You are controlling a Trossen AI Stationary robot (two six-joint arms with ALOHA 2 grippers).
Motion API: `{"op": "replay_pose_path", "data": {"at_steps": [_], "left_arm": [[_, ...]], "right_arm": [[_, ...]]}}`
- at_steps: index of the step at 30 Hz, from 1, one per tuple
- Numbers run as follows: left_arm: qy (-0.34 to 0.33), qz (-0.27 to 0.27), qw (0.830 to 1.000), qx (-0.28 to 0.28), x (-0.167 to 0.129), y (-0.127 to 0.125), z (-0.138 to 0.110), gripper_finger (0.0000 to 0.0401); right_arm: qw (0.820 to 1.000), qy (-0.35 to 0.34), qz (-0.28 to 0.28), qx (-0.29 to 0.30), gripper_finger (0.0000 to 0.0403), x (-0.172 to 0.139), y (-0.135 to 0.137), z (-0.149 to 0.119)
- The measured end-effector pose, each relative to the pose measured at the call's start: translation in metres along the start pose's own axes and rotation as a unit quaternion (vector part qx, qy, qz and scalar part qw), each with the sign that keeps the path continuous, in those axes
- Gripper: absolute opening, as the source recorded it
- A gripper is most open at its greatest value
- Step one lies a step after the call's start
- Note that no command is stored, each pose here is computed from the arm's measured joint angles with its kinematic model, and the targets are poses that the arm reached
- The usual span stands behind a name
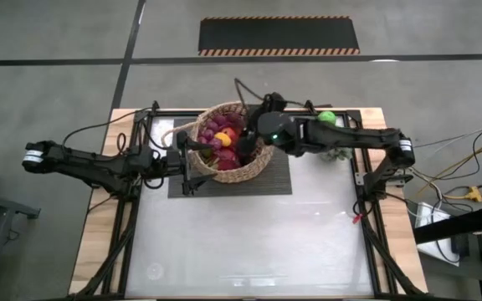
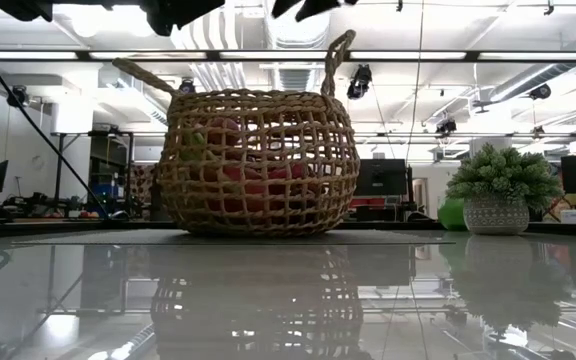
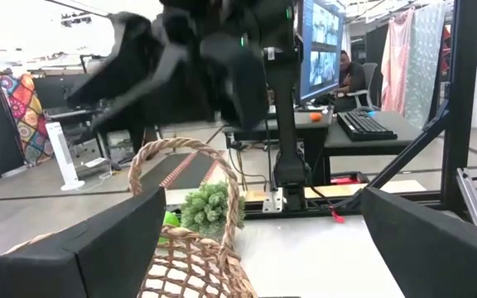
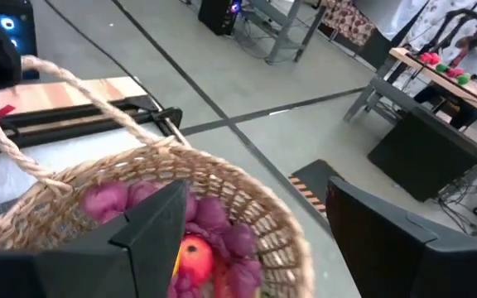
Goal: Build produce basket
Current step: Put the green apple into the basket
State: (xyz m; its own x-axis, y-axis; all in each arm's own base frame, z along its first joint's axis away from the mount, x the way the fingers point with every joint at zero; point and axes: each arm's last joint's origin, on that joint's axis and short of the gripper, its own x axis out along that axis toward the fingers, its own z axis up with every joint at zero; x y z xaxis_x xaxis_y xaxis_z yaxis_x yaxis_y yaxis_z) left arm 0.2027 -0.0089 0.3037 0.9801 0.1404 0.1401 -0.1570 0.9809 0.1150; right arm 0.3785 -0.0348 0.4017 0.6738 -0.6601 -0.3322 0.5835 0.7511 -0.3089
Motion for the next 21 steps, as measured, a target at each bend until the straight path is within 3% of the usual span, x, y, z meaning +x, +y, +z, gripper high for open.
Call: {"op": "replay_pose_path", "data": {"at_steps": [5, 10, 16, 21], "left_arm": [[0.0, 0.0, 1.0, 0.0, 0.0, 0.0, 0.0, 0.0388], [0.0, 0.0, 1.0, 0.0, 0.0, 0.0, 0.0, 0.0388], [0.0, 0.0, 1.0, 0.0, 0.0, 0.0, 0.0, 0.0388], [0.0, 0.0, 1.0, 0.0, 0.0, 0.0, 0.0, 0.0388]], "right_arm": [[1.0, 0.004, -0.023, 0.003, 0.0271, -0.015, -0.037, 0.021], [0.993, 0.061, -0.09, 0.038, 0.0276, -0.008, -0.098, 0.024], [0.967, 0.187, -0.122, 0.123, 0.029, 0.018, -0.182, -0.014], [0.924, 0.286, -0.143, 0.208, 0.0311, 0.037, -0.241, -0.066]]}}
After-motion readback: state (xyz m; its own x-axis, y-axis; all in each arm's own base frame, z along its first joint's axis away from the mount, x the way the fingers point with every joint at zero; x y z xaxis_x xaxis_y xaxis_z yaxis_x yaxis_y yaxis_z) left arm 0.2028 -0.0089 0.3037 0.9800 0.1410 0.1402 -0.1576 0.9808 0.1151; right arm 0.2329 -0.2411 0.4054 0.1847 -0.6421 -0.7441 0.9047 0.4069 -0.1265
